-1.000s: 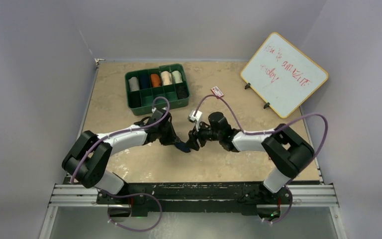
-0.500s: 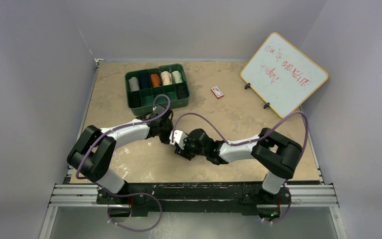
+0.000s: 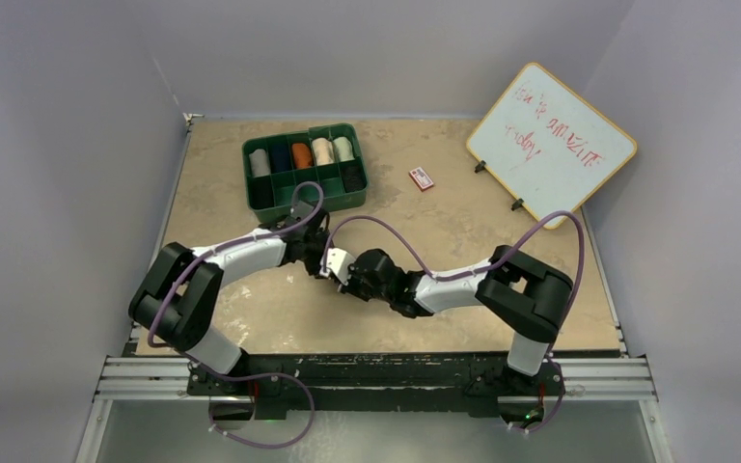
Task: Roll the underwear
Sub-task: Pick up the underwear from the center of the board.
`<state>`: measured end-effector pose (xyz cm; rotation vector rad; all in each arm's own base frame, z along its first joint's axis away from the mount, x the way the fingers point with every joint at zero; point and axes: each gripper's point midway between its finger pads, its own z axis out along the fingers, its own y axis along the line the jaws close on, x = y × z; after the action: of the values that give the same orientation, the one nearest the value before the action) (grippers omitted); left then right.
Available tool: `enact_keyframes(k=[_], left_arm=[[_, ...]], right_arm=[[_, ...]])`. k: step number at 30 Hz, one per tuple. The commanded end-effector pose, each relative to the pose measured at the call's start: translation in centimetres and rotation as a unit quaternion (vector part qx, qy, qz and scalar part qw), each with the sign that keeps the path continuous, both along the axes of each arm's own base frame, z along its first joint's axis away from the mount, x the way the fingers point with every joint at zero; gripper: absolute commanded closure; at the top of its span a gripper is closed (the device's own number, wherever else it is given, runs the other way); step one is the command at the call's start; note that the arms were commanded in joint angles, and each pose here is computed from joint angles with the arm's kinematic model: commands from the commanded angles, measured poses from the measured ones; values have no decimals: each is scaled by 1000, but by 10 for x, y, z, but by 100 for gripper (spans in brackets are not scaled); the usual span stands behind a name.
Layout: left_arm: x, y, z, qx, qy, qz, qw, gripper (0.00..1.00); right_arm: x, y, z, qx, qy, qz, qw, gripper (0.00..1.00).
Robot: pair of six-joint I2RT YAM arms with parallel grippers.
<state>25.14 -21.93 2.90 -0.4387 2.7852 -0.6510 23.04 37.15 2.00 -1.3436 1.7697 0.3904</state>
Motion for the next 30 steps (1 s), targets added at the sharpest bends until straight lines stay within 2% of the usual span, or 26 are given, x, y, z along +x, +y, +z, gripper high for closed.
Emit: enact_keyframes(k=[1,4,5,8,13,19,26,30], left_arm=[[-4,14,9,0,-3,5,1000,76],[0,32,18,17,-21,40,999,65],[2,40,22,25,-33,55,998,58],[5,65,38,32,-69,102,992,52],[6,104,63,71,-125,167,975,51],[1,139,92,120,-174,212,954,51],[-5,160,93,164,-170,216,947,51],[-3,165,88,167,-159,202,952,50]], right_arm=[[-23,-40,-49,-72,90,-49,992,100],[-18,-38,-33,-20,128,-88,988,100],[-15,-37,-26,-2,142,-102,985,100],[-4,-34,-5,40,167,-133,976,100],[20,-30,34,77,209,-185,957,100],[58,-29,93,55,177,-248,951,100],[117,-22,157,65,106,-344,931,100],[152,-13,162,37,86,-380,920,100]])
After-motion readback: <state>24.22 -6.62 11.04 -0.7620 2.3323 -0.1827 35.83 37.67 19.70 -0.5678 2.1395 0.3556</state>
